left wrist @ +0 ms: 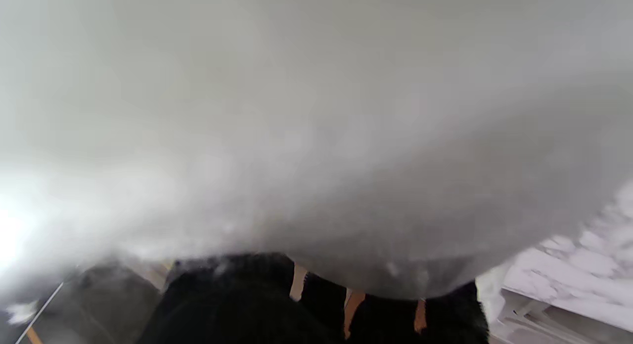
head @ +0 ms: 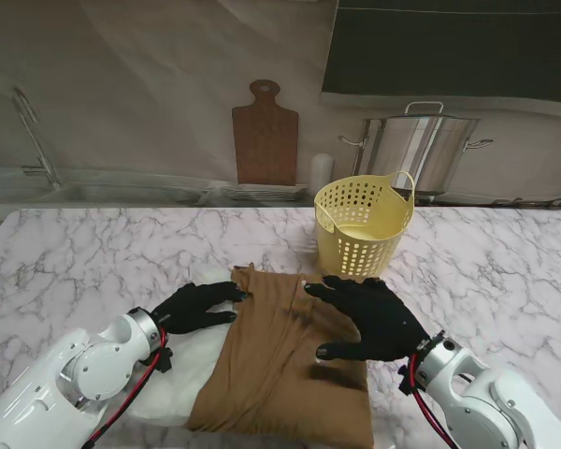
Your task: Remove the pillowcase from the pillow and put it in the laundry basket
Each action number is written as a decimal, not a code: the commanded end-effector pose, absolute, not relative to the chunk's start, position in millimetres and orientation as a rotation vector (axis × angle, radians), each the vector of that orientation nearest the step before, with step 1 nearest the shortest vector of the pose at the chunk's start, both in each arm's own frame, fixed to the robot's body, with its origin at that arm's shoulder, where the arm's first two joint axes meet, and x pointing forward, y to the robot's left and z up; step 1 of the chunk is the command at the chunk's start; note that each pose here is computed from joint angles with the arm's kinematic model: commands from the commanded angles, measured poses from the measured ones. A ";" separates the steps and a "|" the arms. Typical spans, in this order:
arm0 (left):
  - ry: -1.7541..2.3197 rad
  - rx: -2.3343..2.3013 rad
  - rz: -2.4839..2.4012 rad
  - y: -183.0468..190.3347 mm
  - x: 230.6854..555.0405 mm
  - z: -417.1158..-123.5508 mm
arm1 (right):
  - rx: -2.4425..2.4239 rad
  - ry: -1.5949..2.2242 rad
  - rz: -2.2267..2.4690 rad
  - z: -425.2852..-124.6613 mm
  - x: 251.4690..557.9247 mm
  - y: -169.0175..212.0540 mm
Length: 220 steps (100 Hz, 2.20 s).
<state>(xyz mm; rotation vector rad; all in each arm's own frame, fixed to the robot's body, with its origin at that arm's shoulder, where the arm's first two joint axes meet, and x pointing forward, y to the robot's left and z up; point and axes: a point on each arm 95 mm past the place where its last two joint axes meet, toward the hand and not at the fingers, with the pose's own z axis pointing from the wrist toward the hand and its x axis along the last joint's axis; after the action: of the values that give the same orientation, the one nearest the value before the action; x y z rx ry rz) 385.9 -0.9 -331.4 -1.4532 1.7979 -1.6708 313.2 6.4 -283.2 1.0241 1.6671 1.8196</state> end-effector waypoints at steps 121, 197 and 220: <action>1.821 -1.534 -1.674 -11.4 387.4 -345.7 | 1.493 1.576 1.872 -342.5 293.8 38.2; 1.793 -1.246 -1.415 54.3 404.4 -332.5 | 2.095 1.450 2.177 -283.0 333.5 21.1; 1.975 -1.202 -1.130 70.5 411.0 -339.9 | 2.100 1.408 2.180 -278.3 341.6 15.3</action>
<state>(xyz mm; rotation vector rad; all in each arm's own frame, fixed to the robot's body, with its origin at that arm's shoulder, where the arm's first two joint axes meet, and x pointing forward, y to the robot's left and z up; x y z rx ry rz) 409.4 63.7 -337.6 -1.2161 1.9543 -1.1915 338.5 17.0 -281.6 2.1017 1.4254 2.1772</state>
